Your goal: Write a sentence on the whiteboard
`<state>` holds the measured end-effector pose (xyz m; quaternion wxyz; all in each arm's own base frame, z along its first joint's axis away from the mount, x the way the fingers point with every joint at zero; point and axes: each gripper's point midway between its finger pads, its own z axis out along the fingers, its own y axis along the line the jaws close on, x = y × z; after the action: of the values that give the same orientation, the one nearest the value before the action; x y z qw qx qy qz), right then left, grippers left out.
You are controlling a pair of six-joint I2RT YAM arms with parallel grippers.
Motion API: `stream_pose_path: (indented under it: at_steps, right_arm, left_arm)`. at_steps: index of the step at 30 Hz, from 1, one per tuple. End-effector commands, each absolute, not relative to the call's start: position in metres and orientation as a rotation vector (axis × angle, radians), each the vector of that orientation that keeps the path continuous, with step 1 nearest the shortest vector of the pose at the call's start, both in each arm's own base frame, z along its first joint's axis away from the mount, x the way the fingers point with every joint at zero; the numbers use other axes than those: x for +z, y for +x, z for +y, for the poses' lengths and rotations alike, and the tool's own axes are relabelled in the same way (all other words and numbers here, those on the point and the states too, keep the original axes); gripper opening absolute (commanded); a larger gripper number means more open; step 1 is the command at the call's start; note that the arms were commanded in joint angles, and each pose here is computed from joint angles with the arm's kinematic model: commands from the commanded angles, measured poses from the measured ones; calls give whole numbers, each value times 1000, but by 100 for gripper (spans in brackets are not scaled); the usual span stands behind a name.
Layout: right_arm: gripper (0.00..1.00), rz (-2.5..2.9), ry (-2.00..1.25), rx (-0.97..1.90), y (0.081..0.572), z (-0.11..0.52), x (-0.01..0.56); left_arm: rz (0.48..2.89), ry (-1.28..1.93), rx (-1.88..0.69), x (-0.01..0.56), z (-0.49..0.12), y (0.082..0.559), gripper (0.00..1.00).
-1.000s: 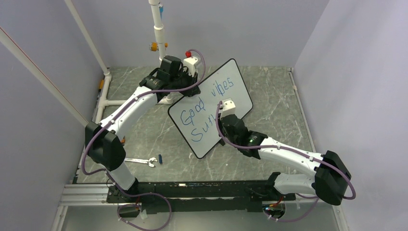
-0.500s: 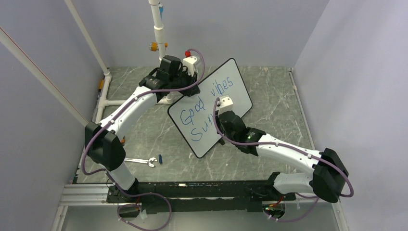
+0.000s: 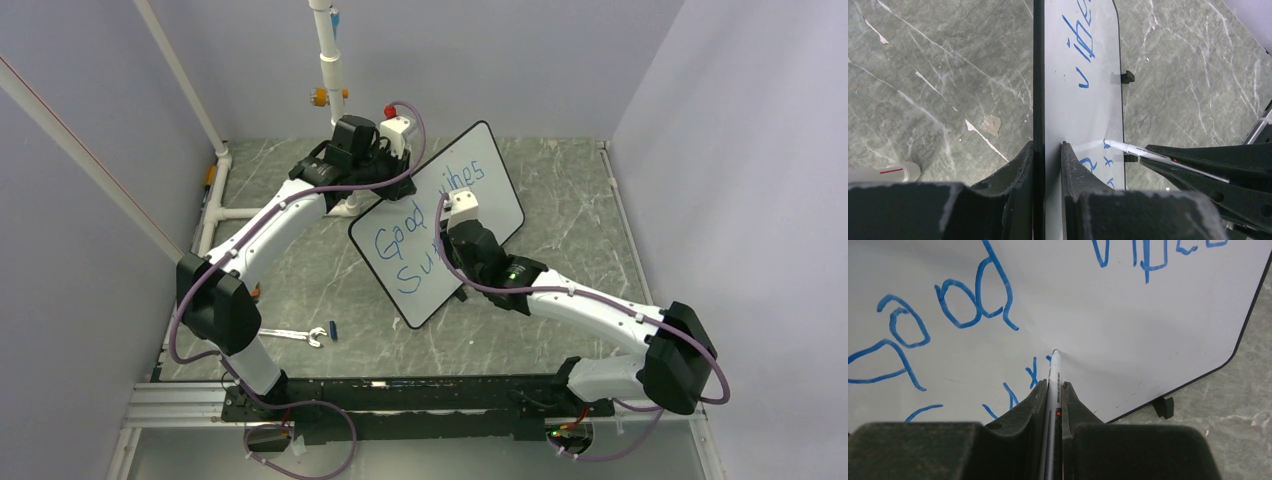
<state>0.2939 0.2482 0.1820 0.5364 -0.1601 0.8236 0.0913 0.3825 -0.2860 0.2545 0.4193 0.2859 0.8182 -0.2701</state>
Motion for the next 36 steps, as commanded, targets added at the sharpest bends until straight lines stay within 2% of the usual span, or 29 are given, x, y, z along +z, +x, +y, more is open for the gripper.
stream_pose_path:
  at_steps: [1,14,36]
  right_arm:
    - [0,1907,-345,227,306,253,208]
    - [0,1887,-311,269,291,238,228]
    - [0,1907,-297,351,291,226,230]
  left_arm:
    - [1929,741,-644,284,-286,387,0]
    - [1916,776,-608,283,-283,388,0]
    - [1924,789,-605,278,-283,389,0]
